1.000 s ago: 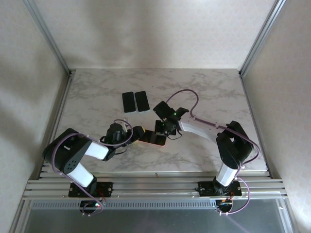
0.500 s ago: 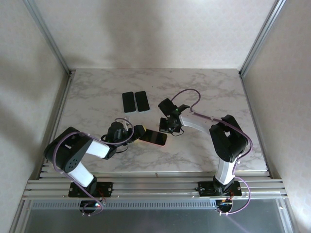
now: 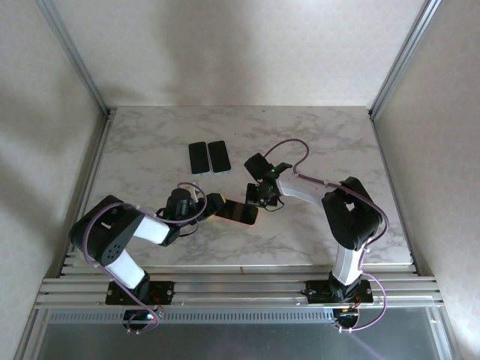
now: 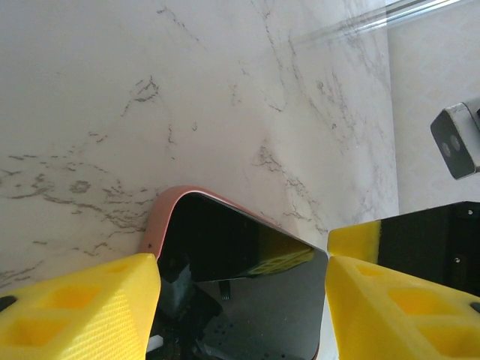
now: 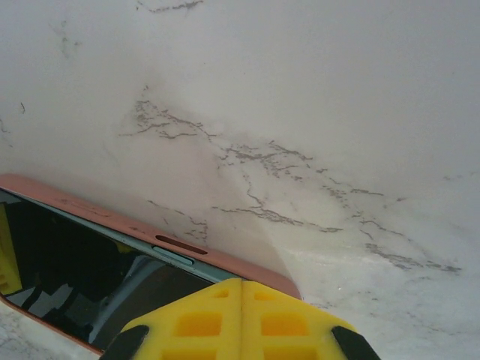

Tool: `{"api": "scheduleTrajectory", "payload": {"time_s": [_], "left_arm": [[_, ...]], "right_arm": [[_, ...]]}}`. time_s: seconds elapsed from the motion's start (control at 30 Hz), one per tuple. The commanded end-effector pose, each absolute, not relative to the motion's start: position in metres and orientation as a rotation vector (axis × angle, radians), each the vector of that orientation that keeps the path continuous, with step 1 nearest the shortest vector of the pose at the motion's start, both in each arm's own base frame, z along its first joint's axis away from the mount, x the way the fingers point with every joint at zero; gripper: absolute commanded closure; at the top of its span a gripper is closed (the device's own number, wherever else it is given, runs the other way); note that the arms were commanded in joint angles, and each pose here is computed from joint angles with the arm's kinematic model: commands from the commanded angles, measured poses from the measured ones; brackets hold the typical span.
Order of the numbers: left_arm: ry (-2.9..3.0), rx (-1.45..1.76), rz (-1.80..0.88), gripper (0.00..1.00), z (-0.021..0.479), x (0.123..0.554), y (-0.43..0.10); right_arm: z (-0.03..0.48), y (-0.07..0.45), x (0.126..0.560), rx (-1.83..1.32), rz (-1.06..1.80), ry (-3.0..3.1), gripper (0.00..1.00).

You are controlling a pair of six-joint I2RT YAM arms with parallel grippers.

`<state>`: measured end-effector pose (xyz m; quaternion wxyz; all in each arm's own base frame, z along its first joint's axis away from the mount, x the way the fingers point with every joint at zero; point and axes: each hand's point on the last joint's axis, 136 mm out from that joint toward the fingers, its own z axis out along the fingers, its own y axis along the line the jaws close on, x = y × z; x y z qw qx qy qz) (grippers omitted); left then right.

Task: Put the phone into the phone case

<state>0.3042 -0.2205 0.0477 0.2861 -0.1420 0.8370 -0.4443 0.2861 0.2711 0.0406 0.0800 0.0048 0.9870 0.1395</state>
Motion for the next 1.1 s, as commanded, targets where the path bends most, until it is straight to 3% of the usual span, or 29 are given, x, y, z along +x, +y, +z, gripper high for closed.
{"api": "scheduleTrajectory", "payload": {"time_s": [0.0, 0.57, 1.07], "left_arm": [[2.268, -0.369, -1.168, 0.4, 0.04, 0.303, -0.223], [2.269, -0.38, -1.176, 0.4, 0.037, 0.3, -0.222], [2.266, -0.385, -1.177, 0.4, 0.037, 0.299, -0.221]], "right_arm": [[0.04, 0.266, 0.282, 0.017, 0.415, 2.963, 1.0], [0.039, 0.255, 0.271, 0.026, 0.387, 2.98, 1.0], [-0.012, 0.249, 0.249, 0.036, 0.3, 3.11, 1.0]]}}
